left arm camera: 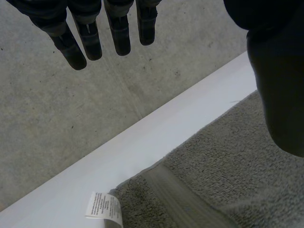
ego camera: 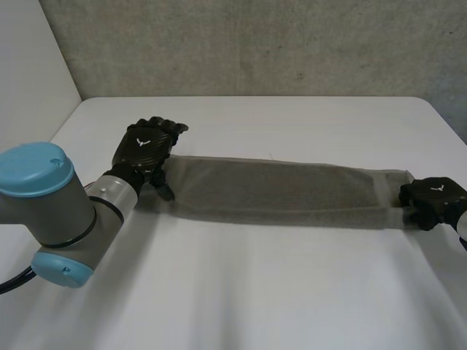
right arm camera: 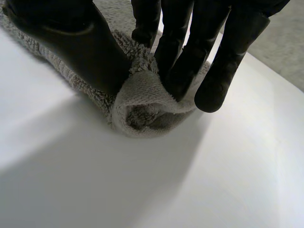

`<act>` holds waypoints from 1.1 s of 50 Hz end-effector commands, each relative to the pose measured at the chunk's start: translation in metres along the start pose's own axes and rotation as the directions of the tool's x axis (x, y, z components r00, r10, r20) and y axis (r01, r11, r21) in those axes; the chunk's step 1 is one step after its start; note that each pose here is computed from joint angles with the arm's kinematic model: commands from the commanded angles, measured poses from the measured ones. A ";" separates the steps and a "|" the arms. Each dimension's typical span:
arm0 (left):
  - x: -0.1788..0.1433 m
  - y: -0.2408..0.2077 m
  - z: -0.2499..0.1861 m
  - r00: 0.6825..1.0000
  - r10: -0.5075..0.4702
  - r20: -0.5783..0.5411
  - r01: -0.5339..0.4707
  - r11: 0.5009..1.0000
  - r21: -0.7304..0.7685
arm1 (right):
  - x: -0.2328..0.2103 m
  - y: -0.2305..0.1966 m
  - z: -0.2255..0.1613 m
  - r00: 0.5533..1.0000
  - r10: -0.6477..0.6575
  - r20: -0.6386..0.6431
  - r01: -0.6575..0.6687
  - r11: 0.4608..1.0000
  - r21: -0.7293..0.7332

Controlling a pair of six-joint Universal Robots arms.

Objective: Fold the towel.

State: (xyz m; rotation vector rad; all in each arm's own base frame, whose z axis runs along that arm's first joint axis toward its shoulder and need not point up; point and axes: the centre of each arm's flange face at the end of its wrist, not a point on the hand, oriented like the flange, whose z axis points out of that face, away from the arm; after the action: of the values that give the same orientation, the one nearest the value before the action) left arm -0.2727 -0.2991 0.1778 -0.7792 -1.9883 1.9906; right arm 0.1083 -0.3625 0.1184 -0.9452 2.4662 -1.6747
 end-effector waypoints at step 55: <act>-0.009 -0.028 -0.003 0.999 0.007 0.032 -0.009 0.997 0.073 | -0.318 -0.124 -0.010 0.821 -0.553 0.140 0.383 0.716 0.583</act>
State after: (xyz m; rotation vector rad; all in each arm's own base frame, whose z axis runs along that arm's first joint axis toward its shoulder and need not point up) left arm -0.2691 -0.2996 0.2073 -0.7445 -1.9199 2.0804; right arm 0.4278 -0.2265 0.1368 -1.6729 1.4296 -2.0069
